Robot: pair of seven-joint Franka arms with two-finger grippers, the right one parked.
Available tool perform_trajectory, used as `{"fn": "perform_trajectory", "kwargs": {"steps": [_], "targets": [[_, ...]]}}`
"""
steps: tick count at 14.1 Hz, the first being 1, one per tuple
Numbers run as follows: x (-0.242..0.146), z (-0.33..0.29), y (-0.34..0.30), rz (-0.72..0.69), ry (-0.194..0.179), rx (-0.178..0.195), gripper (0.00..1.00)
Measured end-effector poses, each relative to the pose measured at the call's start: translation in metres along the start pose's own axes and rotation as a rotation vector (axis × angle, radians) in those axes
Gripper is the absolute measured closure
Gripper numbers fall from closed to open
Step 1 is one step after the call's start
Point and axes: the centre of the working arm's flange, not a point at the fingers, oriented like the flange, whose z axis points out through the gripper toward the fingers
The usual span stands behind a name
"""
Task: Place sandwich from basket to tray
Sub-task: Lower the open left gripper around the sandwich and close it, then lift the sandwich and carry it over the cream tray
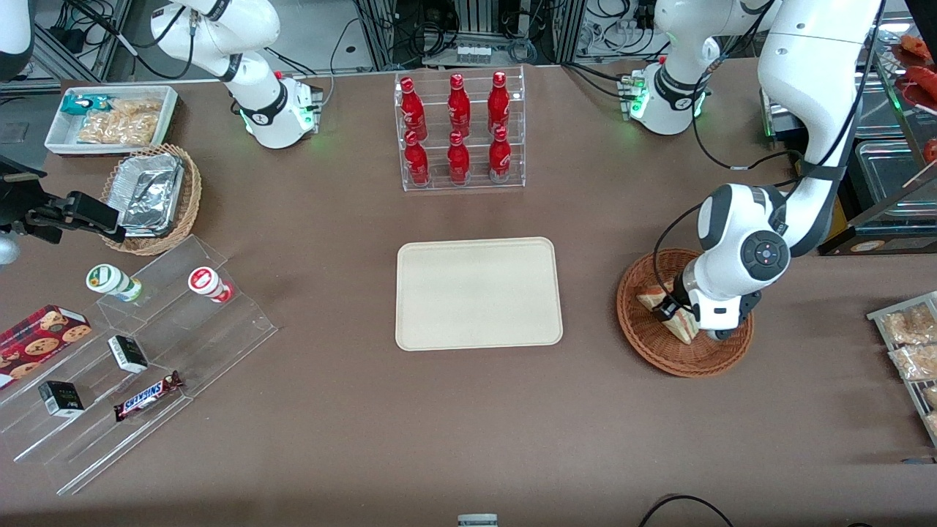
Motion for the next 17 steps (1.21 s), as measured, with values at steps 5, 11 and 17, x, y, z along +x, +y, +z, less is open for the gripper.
{"fn": "perform_trajectory", "kwargs": {"steps": [5, 11, 17], "targets": [[0.002, -0.003, 0.001, 0.005, 0.004, -0.006, 0.8], [0.013, -0.083, 0.013, 0.127, 0.057, -0.049, 0.85], [-0.048, -0.138, 0.046, 0.474, 0.056, -0.058, 0.85]]}}
